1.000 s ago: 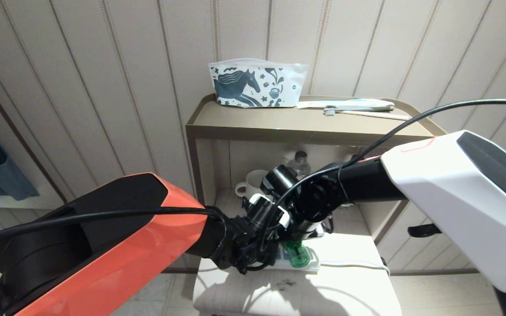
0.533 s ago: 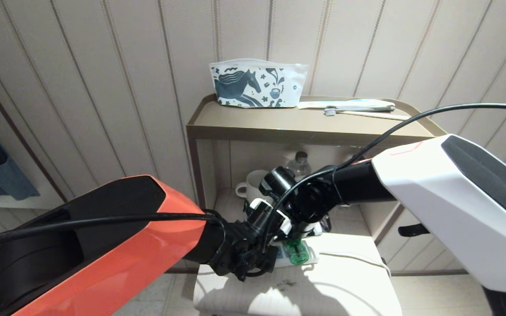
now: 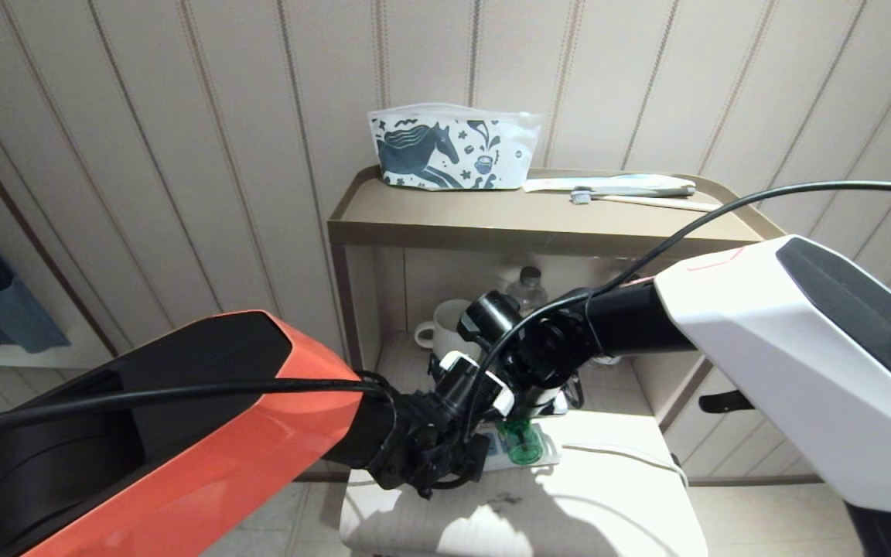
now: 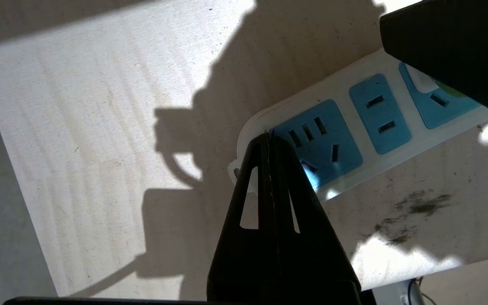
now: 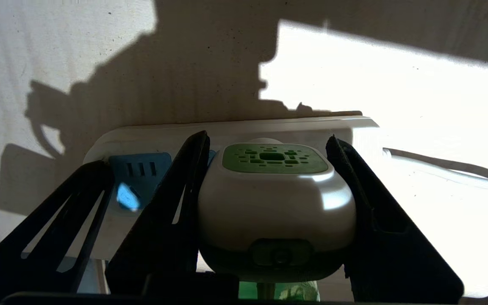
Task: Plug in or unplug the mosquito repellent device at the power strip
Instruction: Hold the socket with your left hand and unplug it with your right hand
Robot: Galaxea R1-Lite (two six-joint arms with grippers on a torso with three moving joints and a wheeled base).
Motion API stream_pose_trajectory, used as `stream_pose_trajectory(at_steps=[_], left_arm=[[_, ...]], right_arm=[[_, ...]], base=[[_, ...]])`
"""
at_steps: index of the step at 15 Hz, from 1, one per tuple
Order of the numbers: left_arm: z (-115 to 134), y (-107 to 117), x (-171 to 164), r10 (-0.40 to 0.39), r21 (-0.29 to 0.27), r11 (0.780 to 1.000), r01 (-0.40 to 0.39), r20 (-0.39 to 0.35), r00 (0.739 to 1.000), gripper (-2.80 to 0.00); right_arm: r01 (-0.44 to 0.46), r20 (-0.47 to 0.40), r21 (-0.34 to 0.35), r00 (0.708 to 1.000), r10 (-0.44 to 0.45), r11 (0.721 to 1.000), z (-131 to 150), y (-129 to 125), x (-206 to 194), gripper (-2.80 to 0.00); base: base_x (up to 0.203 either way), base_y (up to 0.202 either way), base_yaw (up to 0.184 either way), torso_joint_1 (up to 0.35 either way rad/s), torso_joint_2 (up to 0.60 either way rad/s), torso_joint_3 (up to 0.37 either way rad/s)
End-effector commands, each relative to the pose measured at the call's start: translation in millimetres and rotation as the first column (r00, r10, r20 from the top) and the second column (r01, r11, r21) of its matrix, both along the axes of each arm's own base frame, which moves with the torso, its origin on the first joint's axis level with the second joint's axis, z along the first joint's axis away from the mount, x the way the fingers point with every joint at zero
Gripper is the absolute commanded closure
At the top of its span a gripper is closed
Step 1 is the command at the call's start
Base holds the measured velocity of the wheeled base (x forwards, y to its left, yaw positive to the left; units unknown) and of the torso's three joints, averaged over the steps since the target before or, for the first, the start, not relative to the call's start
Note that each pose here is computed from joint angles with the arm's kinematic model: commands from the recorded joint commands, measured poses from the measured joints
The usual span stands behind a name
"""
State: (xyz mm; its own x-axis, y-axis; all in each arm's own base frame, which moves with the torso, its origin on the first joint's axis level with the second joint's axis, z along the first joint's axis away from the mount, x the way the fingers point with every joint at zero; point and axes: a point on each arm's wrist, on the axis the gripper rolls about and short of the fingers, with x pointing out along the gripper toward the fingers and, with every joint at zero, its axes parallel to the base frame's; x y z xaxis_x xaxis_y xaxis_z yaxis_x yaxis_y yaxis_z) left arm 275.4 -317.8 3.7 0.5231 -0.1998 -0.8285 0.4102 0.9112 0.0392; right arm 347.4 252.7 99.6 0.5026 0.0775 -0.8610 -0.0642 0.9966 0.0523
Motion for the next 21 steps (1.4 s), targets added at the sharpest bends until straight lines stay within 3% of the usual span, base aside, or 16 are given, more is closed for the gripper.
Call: stream_pose_trajectory(at_steps=[1,6,14,21], left_arm=[[-12,-2,1,0.001,-0.018,1.0,0.0,0.02,1.0,0.0],[-22,1,0,-0.009,-0.004,1.0,0.009,0.043,0.999,0.0],[-22,2,-1,-0.003,-0.006,1.0,0.003,0.042,0.999,0.0],[-41,-4,-14,0.013,-0.088,0.996,0.008,0.233,0.972,0.0]], right_arm=[[0.004,0.01,0.011,1.0,-0.004,1.0,4,1,0,0.0],[0.013,0.041,0.034,0.999,-0.014,0.999,16,-2,3,0.0],[0.023,0.025,0.02,0.999,-0.023,1.0,5,0,6,0.0],[0.048,0.022,0.035,0.999,-0.049,0.998,4,-2,9,0.0]], base=[[0.0,0.0,0.0,0.0,0.0,0.0],[0.0,0.0,0.0,0.0,0.0,0.0],[0.0,0.0,0.0,0.0,0.0,0.0],[0.0,0.0,0.0,0.0,0.0,0.0]])
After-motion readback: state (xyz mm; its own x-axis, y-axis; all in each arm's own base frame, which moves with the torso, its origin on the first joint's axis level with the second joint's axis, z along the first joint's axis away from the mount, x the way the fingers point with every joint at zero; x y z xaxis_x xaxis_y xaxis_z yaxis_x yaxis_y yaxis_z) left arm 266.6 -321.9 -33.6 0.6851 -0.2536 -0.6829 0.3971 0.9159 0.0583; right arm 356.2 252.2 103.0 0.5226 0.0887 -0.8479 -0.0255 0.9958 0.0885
